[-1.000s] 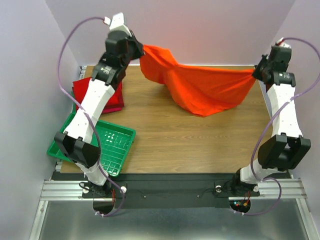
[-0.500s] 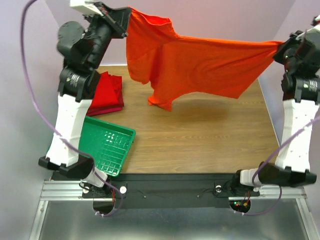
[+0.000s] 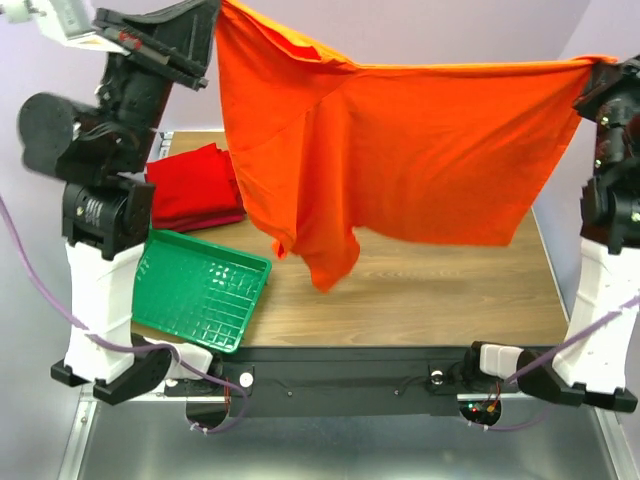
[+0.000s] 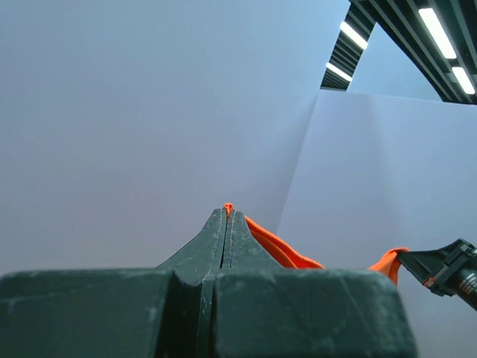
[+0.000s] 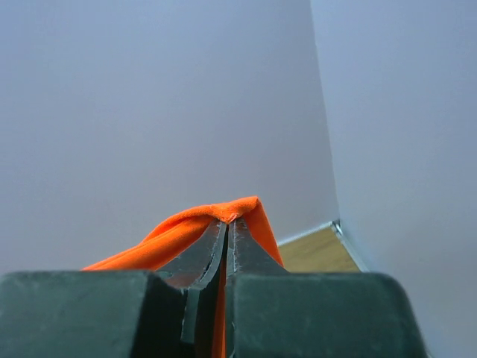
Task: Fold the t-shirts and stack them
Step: Flatten the tshirt out
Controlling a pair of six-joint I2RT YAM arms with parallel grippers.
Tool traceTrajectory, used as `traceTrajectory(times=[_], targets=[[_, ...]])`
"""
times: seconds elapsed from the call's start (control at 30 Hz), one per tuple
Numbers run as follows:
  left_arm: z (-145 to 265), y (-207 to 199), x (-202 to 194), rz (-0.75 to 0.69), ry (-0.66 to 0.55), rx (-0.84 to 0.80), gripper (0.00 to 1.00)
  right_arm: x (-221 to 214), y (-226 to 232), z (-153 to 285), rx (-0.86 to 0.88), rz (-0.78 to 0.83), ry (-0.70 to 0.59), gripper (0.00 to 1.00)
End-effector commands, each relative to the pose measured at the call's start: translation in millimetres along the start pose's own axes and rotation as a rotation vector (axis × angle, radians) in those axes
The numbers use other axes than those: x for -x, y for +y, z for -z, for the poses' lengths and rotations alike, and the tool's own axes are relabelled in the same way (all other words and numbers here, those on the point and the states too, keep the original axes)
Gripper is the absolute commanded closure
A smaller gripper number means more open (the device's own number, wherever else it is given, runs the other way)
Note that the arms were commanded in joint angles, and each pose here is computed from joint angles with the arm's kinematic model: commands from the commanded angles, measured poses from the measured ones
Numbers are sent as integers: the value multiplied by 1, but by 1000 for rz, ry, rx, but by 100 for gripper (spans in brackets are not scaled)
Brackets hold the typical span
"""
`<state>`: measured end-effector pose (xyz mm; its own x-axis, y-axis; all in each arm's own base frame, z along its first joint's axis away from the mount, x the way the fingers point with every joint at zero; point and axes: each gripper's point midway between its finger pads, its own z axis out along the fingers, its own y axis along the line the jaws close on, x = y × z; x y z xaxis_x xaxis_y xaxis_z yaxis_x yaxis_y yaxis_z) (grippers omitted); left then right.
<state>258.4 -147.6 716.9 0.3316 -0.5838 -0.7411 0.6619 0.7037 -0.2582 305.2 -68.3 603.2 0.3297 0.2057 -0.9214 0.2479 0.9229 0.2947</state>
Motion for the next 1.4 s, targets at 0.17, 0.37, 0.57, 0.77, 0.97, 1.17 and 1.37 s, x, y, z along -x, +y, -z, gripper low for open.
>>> traceTrajectory(times=[0.17,0.37,0.57,0.77,0.97,1.17,1.37], targets=[[-46,89,-157,-24,319,158,100,-130,-19,-73,-78,28,261,100],[-66,142,-252,-37,477,193,100,-198,-31,-116,-121,70,381,100],[-92,158,-274,-31,457,153,100,-212,-32,-158,-134,95,372,100],[-102,140,-223,-66,323,88,100,-187,-24,-171,-120,93,304,100],[-93,91,-155,-82,227,-22,100,-138,-19,-145,-110,106,228,100],[-63,52,-113,-83,208,-88,100,-90,-18,-95,-98,101,157,100],[-8,0,-56,-75,199,-160,100,-26,-9,-17,-57,43,34,99]])
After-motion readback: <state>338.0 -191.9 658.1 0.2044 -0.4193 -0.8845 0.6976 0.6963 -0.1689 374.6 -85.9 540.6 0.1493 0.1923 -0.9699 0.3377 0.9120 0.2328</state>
